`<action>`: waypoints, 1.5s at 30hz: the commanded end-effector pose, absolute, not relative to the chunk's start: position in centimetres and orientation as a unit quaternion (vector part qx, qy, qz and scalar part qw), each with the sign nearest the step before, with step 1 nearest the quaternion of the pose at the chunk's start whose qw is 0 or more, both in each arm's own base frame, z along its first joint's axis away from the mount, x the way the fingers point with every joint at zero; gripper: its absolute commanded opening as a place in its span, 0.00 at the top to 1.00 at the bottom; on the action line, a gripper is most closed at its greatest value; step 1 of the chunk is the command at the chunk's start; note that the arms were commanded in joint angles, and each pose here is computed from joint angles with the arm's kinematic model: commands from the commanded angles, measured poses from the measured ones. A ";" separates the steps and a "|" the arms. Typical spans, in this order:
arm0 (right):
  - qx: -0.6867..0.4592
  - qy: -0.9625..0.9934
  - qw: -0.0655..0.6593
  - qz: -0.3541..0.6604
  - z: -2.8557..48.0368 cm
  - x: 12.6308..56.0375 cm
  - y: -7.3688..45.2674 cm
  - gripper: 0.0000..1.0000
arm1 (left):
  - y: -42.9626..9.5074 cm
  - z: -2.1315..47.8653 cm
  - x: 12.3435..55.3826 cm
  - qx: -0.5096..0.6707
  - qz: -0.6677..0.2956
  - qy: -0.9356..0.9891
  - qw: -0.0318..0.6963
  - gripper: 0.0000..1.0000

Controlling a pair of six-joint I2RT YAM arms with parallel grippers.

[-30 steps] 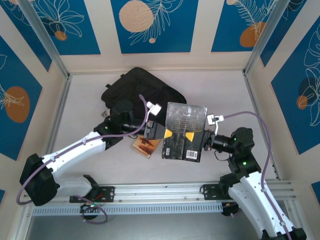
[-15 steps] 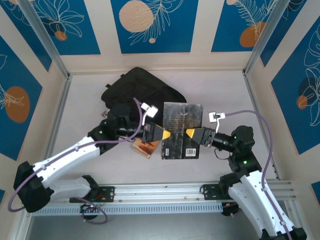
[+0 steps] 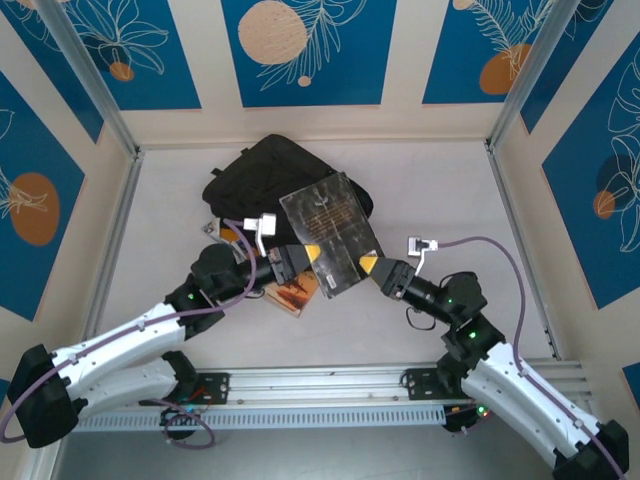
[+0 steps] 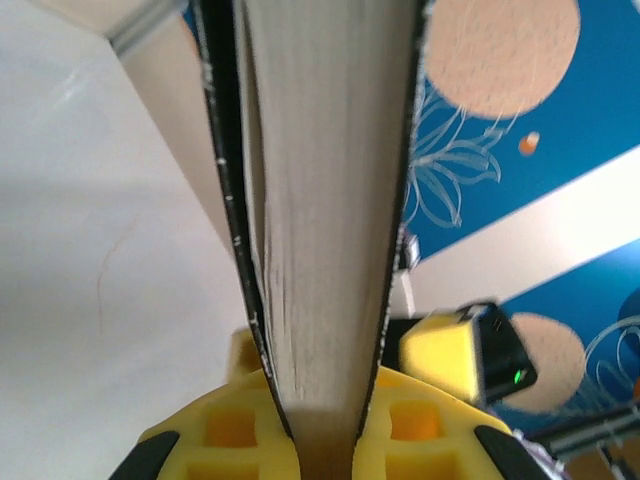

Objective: Pack books, pencil case, and school supplies into a backpack

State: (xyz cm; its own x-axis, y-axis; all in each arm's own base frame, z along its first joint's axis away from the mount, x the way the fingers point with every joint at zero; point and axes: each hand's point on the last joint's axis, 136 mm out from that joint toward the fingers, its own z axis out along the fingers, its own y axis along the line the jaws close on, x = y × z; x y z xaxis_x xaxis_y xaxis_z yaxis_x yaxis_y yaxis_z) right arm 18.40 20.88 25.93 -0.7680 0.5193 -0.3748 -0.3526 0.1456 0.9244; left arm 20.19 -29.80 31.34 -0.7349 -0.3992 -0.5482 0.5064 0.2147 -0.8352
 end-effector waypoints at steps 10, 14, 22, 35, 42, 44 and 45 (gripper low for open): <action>0.111 0.598 0.379 0.698 30.5 20.2 22.3 0.20 | -28.5 36.5 20.5 -0.014 -0.674 0.611 0.415 1.00; 0.111 0.588 0.386 0.702 31.3 20.4 22.6 0.42 | -28.8 35.7 20.7 -0.018 -0.668 0.620 0.411 1.00; 0.136 0.606 0.404 0.672 30.0 20.8 21.5 1.00 | -28.7 32.7 21.7 -0.043 -0.618 0.678 0.396 1.00; 0.224 0.753 0.432 0.442 21.5 19.3 12.5 1.00 | -28.2 25.9 25.3 0.135 -0.246 0.887 0.366 0.12; 0.224 0.789 0.433 0.374 19.6 18.1 10.0 1.00 | -30.7 23.9 28.3 0.297 -0.099 0.896 0.315 0.10; 0.217 0.790 0.440 0.368 19.6 17.9 9.6 1.00 | -30.9 23.6 29.4 0.334 -0.048 0.893 0.299 0.09; 0.216 0.789 0.445 0.363 19.7 17.9 9.3 1.00 | -31.0 23.3 29.9 0.349 -0.031 0.889 0.293 0.09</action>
